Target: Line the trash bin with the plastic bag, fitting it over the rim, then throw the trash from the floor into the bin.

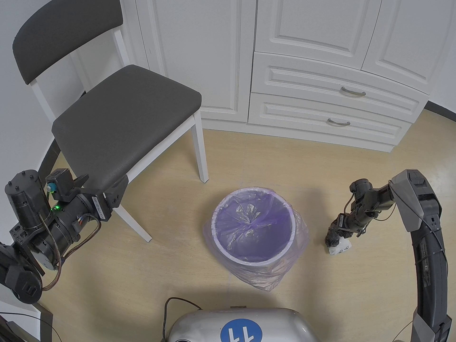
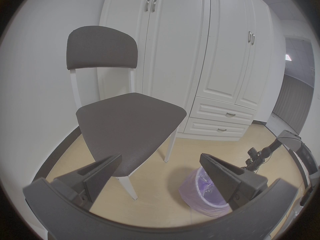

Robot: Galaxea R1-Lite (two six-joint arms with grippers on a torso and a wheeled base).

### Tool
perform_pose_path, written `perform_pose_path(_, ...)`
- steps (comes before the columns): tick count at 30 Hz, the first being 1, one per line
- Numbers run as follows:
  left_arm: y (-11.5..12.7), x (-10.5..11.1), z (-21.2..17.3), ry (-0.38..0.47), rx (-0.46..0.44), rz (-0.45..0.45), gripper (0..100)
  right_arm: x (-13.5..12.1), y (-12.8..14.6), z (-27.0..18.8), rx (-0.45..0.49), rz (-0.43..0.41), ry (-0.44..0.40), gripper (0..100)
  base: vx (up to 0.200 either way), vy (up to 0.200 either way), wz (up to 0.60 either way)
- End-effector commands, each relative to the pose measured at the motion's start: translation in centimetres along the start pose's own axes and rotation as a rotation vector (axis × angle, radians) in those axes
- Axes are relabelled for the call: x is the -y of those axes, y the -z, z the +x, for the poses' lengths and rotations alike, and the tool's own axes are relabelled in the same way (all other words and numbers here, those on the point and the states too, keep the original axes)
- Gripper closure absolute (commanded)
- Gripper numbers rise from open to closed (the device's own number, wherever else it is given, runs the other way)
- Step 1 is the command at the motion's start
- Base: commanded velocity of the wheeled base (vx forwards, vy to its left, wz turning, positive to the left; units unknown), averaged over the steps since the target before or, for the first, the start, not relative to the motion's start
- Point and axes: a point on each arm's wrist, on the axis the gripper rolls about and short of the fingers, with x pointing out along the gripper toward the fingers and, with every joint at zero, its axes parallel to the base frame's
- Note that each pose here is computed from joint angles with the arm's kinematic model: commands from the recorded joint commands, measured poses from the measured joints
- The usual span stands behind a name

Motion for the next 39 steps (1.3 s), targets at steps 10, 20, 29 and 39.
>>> perform_pose_path(10,-0.7,0.1,-0.5,0.005,0.031,-0.004,0,-3.2,-1.4,-24.4,0.302,-0.072,-0.148,100,0.0,0.0,0.0)
perform_pose_path(20,-2.3,0.2,-1.7,0.019,0.108,0.001,0,-4.9,9.6,-44.6,0.663,-0.245,-0.45,100,0.0,0.0,0.0)
perform_pose_path(29,-4.1,0.3,-2.8,0.038,0.191,-0.009,0,-8.8,16.8,-46.5,0.683,-0.452,-0.728,100,0.0,0.0,0.0)
perform_pose_path(39,-5.7,0.3,-4.6,0.052,0.277,-0.018,0,-14.0,20.4,-41.4,0.541,-0.598,-0.681,100,0.0,0.0,0.0)
